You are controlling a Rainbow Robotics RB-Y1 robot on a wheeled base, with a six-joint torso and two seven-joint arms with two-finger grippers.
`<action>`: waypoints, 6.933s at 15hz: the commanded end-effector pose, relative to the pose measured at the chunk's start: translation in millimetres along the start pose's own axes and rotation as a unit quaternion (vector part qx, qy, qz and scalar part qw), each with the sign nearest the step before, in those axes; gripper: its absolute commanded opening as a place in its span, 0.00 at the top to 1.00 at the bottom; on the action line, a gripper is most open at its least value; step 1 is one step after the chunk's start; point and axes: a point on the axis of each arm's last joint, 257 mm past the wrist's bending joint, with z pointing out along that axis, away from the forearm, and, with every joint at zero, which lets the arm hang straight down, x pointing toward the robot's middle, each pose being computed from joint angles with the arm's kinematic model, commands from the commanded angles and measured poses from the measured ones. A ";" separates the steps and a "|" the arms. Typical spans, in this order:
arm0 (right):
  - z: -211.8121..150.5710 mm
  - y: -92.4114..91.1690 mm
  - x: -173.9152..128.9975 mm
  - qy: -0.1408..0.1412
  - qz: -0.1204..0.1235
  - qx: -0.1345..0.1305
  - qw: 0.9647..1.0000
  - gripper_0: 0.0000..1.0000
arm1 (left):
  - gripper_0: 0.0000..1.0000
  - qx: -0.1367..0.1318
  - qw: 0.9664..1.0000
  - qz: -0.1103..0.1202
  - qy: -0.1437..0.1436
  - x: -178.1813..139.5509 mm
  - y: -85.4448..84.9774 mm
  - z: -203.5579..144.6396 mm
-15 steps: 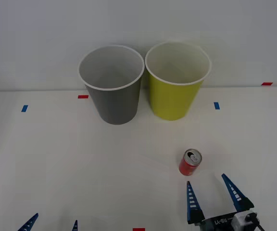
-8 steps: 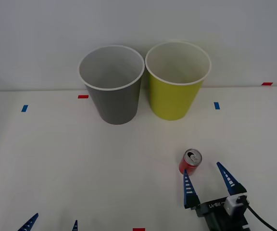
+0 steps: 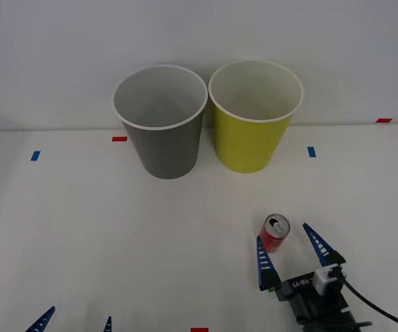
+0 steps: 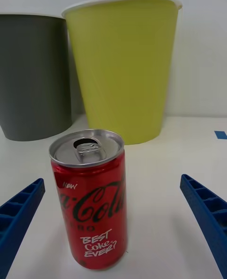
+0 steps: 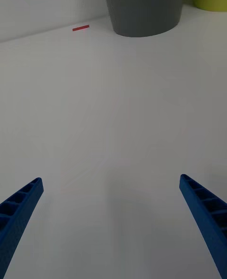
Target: Put cans in the gray bin and PET bottles in the light green bin.
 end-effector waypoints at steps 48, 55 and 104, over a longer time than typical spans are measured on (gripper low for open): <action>114.0 58.5 -203.6 0.229 -0.028 -0.109 0.967 1.00 | 0.00 0.000 1.000 0.000 0.000 0.0 0.0 0.0; 184.5 106.8 -250.4 0.188 0.007 -0.191 0.963 1.00 | 0.00 0.000 1.000 0.000 0.000 0.0 0.0 0.0; 338.3 192.1 -273.2 0.048 0.005 -0.211 0.976 0.00 | 0.00 0.000 1.000 0.000 0.000 0.0 0.0 0.0</action>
